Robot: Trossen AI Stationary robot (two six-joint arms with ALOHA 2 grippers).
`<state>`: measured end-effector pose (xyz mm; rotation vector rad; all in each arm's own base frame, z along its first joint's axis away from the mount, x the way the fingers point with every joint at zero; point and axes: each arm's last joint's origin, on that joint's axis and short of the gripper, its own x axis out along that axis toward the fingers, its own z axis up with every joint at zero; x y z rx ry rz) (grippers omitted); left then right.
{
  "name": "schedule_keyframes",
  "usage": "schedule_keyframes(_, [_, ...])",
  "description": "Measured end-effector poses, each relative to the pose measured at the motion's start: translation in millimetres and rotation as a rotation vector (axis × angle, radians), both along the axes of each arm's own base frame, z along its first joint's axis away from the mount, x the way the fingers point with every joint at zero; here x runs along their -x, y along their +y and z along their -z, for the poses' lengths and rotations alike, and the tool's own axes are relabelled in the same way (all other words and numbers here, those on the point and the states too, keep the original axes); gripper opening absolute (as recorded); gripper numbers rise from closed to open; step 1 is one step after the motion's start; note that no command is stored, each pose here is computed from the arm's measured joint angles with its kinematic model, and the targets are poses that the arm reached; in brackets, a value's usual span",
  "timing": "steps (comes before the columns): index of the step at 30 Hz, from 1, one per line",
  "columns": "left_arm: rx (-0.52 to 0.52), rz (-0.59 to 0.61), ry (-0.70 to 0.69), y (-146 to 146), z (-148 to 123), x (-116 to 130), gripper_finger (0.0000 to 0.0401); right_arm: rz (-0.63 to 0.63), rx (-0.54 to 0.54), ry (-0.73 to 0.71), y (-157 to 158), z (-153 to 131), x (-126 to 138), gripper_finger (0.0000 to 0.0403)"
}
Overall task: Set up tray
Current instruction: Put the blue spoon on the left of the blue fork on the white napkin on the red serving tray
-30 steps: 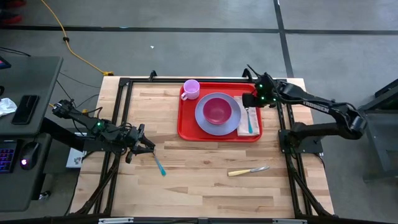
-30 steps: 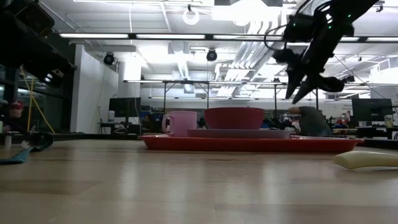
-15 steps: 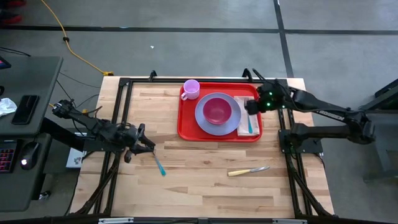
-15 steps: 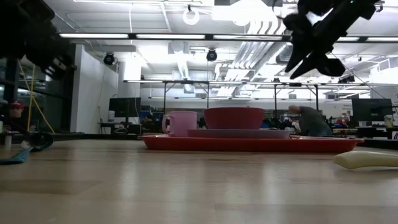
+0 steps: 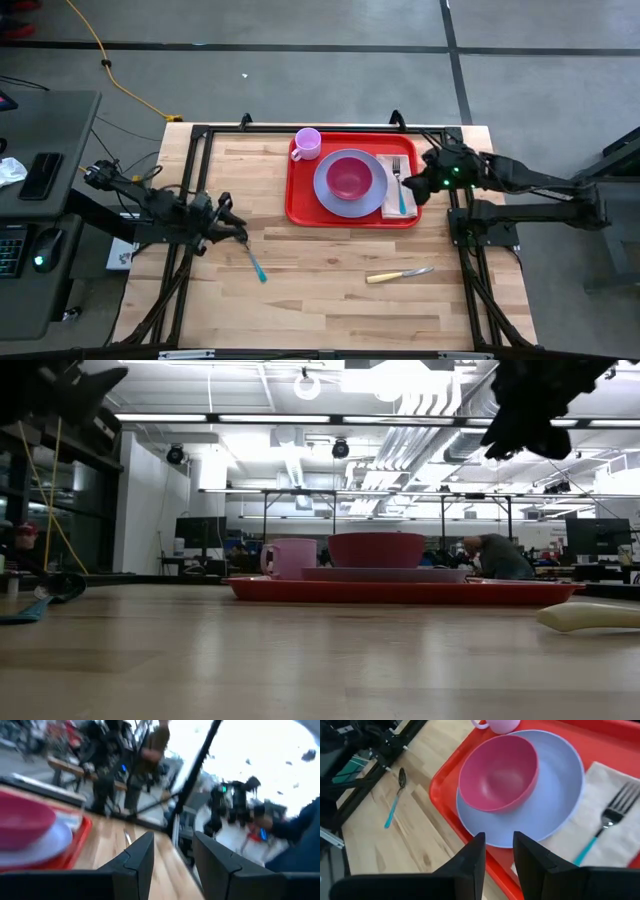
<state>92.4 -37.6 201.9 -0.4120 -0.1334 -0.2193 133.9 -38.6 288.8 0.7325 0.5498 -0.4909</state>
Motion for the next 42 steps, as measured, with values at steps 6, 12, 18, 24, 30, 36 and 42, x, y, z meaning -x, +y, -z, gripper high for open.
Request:
schedule_keyframes(6, [0.066,-0.083,-0.086,3.5,-9.9,1.7,0.0166,0.005,0.029,-0.041,11.2,-2.6,20.0,0.0078])
schedule_keyframes(12, [0.094,-0.095,-0.139,4.7,-15.4,3.3,0.0166,0.001,-0.011,-0.081,20.1,12.7,33.9,0.0078])
schedule_keyframes(18, [0.129,-0.131,-0.18,6.6,-20.2,4.8,0.0166,-0.025,-0.001,-0.163,25.3,35.7,34.7,0.0078])
schedule_keyframes(24, [0.145,-0.133,-0.204,7.1,-22.6,5.8,0.0166,-0.086,0.055,-0.241,28.2,57.5,31.7,0.0078])
schedule_keyframes(30, [0.197,-0.172,-0.223,9.1,-25.1,6.9,0.0166,-0.082,0.038,-0.283,29.4,73.4,31.0,0.0078])
schedule_keyframes(36, [0.346,-0.195,-0.195,10.7,-23.8,6.3,0.0166,-0.072,0.058,-0.316,29.0,71.4,30.9,0.0078])
schedule_keyframes(42, [0.467,-0.17,0.013,7.8,-20.1,0.5,0.0166,-0.066,0.06,-0.314,28.8,71.5,30.9,0.0078])
